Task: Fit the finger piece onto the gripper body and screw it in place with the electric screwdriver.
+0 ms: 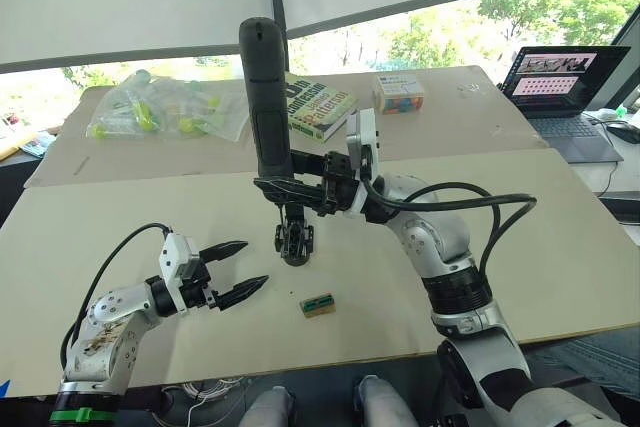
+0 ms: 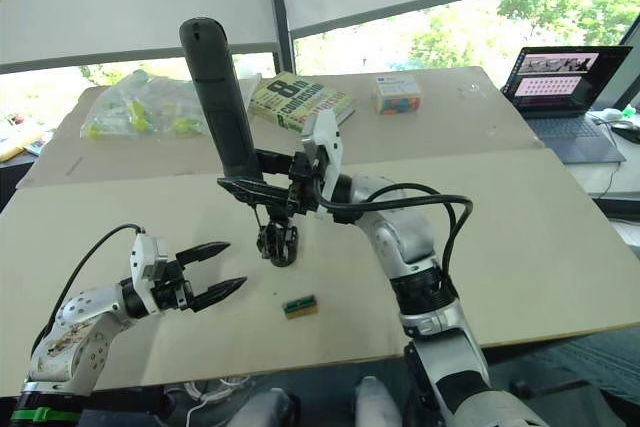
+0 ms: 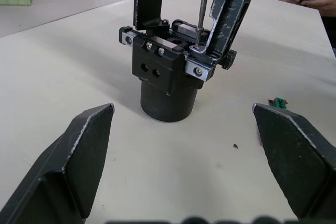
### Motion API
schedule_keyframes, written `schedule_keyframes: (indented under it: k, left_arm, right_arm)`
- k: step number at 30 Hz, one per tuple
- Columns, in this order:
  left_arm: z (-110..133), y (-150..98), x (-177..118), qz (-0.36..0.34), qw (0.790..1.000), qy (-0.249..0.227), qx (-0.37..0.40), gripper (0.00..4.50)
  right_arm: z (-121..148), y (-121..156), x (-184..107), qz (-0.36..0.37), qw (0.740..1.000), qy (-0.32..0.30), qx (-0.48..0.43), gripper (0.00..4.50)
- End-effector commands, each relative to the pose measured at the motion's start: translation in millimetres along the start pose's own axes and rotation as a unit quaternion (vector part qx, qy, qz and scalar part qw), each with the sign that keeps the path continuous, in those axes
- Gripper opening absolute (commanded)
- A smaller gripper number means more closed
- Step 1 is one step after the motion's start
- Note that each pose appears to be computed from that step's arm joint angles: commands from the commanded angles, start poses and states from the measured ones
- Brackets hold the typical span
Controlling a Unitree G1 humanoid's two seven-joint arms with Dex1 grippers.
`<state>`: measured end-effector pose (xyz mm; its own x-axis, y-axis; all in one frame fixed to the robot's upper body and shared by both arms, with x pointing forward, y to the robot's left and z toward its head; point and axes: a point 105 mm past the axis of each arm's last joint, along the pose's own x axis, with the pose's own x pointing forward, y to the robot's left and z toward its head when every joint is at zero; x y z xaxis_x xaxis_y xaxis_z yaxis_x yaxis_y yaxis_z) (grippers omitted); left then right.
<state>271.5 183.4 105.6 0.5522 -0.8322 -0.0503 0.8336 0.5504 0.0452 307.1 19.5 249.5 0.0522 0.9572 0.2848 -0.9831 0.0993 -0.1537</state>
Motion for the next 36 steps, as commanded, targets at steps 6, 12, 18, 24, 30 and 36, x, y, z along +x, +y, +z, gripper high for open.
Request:
schedule_keyframes:
  k: [6,12,18,24,30,36]
  left_arm:
    - [4.4,0.8,-1.1,-0.005,1.0,-0.012,0.017,4.5]
    - [4.7,0.2,0.2,-0.007,1.0,-0.014,0.018,4.5]
    - [5.6,-1.3,2.9,-0.008,1.0,-0.017,0.017,4.5]
    - [6.1,-1.6,2.7,-0.008,1.0,-0.017,0.017,4.5]
    - [7.2,-1.5,3.9,-0.007,1.0,-0.018,0.017,4.5]
    - [7.6,-0.5,4.8,-0.004,1.0,-0.02,0.017,4.5]
  right_arm:
    - [18.6,4.3,2.1,0.008,0.999,-0.031,-0.038,1.95]
    - [16.6,3.6,1.3,0.006,0.999,-0.028,-0.041,1.95]
    - [16.4,2.2,0.4,0.004,0.999,-0.027,-0.047,1.95]
    - [16.2,1.0,-0.9,0.003,0.998,-0.025,-0.049,1.95]
    - [13.9,1.7,-0.7,0.004,0.999,-0.023,-0.046,1.95]
    - [10.8,3.2,-0.8,0.007,0.999,-0.018,-0.039,1.95]
